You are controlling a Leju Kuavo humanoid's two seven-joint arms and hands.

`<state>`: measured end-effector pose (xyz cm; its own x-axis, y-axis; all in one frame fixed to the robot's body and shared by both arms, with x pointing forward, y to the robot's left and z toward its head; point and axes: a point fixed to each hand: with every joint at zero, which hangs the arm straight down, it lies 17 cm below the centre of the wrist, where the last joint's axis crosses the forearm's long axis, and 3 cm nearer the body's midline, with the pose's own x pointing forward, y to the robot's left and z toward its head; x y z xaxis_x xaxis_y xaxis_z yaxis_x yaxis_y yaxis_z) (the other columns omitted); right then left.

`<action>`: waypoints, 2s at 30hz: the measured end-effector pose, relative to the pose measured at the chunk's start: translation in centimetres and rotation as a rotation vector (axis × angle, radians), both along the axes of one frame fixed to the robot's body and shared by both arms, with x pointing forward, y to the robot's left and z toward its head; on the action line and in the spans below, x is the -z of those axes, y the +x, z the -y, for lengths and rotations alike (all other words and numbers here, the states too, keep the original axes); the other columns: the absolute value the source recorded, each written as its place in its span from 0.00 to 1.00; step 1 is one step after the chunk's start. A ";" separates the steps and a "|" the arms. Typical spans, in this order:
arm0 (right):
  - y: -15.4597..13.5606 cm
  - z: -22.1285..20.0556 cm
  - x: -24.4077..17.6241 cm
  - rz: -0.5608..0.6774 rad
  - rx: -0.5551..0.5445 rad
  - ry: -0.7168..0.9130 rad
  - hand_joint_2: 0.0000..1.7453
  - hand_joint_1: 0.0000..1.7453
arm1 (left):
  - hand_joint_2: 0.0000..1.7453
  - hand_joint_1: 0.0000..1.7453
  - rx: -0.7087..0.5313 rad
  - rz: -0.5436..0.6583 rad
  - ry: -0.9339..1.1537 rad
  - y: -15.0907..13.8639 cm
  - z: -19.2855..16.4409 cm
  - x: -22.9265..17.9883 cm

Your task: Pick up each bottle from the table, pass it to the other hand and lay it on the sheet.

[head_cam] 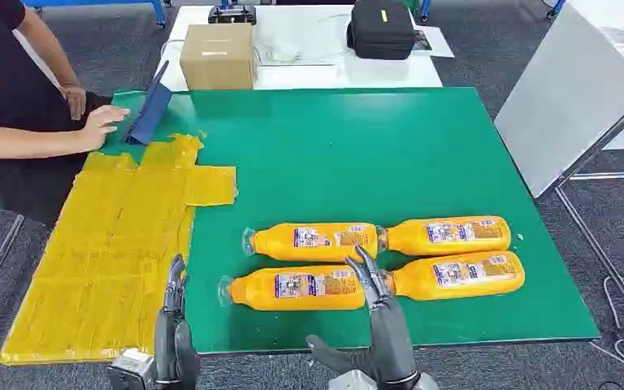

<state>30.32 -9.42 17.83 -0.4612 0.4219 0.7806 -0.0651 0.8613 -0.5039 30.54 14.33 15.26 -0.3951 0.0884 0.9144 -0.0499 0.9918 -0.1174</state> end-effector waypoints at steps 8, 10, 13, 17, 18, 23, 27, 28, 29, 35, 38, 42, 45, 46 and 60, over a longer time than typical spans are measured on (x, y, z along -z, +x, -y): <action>0.8 0.1 1.2 -0.016 -0.011 -0.065 1.00 0.00 | 0.00 0.00 0.010 0.002 0.002 0.0 0.3 -0.1; 0.9 0.1 1.4 -0.017 -0.011 -0.070 1.00 0.00 | 0.00 0.00 0.010 0.003 0.002 0.0 0.3 -0.1; 1.0 0.2 1.7 -0.026 -0.010 -0.085 1.00 0.00 | 0.00 0.00 0.013 0.001 0.002 0.0 0.4 -0.1; 1.9 0.1 2.7 -0.047 0.001 -0.159 1.00 0.00 | 0.00 0.00 0.029 -0.003 0.000 0.0 0.7 0.0; 2.1 0.1 3.1 -0.051 0.000 -0.180 1.00 0.00 | 0.00 0.00 0.035 -0.003 0.000 0.0 0.8 -0.1; 3.4 0.2 4.2 -0.052 0.000 -0.292 1.00 0.00 | 0.00 0.00 0.065 -0.001 0.005 -0.1 1.6 -0.2; 4.3 0.3 5.2 -0.069 -0.008 -0.366 1.00 0.00 | 0.00 0.00 0.078 0.002 0.004 -0.1 1.9 -0.3; 4.4 0.3 5.5 -0.076 -0.011 -0.383 1.00 0.00 | 0.00 0.00 0.081 0.002 0.004 -0.1 2.0 -0.3; 4.7 0.4 6.1 -0.088 -0.019 -0.413 1.00 0.00 | 0.00 0.00 0.083 0.002 0.003 -0.1 2.0 -0.3; 7.8 1.7 9.2 -0.159 -0.028 -0.564 1.00 0.00 | 0.00 0.00 0.110 0.003 -0.003 0.0 2.5 -0.3; 9.9 1.8 10.4 -0.193 -0.053 -0.612 1.00 0.00 | 0.00 0.00 0.120 0.005 -0.004 0.2 2.7 -0.2; 12.2 1.8 12.1 -0.238 -0.088 -0.671 1.00 0.00 | 0.00 0.00 0.129 0.005 -0.007 0.4 3.0 -0.1; 13.1 1.7 12.9 -0.255 -0.107 -0.702 1.00 0.00 | 0.00 0.00 0.133 0.001 -0.010 0.5 3.1 0.0; 13.5 1.7 13.1 -0.259 -0.113 -0.713 1.00 0.00 | 0.00 0.00 0.134 0.001 -0.010 0.5 3.1 0.1; 14.9 -0.2 14.5 -0.284 -0.192 -0.764 1.00 0.00 | 0.00 0.00 0.131 -0.003 -0.017 0.9 3.2 0.4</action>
